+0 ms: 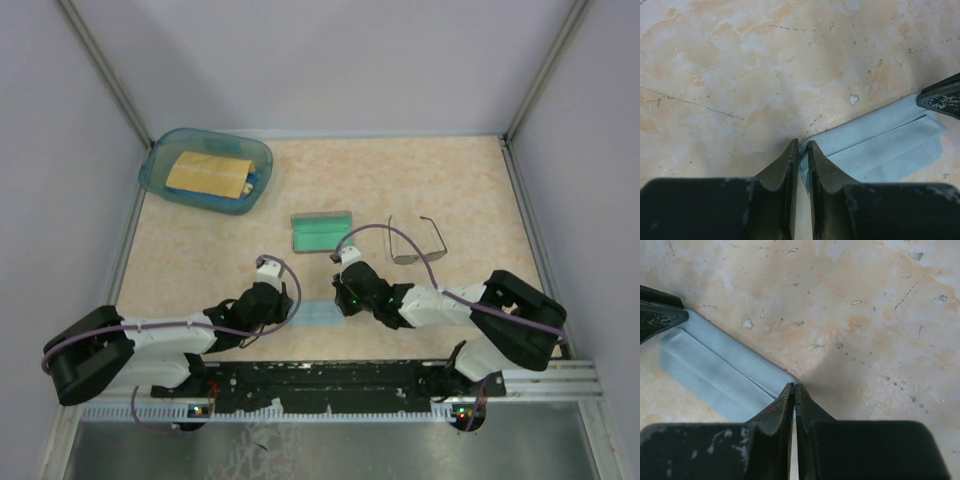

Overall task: Organize the sunglasses
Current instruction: Pick up the glasses cleaning cloth from the center of the board.

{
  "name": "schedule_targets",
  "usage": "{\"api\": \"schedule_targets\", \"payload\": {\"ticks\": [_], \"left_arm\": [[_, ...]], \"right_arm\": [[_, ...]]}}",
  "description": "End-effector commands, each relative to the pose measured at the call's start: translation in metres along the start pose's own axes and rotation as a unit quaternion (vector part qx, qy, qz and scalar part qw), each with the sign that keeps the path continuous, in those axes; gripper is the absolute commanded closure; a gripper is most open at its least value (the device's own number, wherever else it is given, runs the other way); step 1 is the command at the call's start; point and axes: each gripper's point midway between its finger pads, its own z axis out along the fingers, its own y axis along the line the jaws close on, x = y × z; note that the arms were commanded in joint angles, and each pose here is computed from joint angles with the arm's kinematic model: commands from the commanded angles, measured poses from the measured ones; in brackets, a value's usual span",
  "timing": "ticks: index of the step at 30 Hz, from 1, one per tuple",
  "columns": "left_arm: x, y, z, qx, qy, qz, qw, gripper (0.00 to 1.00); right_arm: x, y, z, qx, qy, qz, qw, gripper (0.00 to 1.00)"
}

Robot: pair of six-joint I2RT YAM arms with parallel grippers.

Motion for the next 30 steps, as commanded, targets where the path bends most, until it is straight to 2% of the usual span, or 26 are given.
{"api": "schedule_targets", "payload": {"ticks": [1,7,15,30], "left_arm": [[0.005,-0.001,0.0,0.001,0.015,-0.002,1.0,0.83],[0.003,-0.002,0.0,0.003,0.012,-0.003,1.0,1.0],[-0.004,-0.003,0.0,0.005,-0.002,-0.007,1.0,1.0],[-0.039,-0.016,-0.011,0.033,-0.06,-0.007,0.998,1.0]], "right_arm": [[-0.014,0.004,0.002,-0.007,-0.02,0.001,1.0,0.97],[-0.014,0.004,0.003,-0.007,-0.021,0.001,1.0,1.0],[-0.019,0.003,0.001,-0.005,-0.036,0.001,0.999,1.0],[-0.052,0.003,-0.019,-0.004,-0.103,-0.014,0.995,1.0]]}}
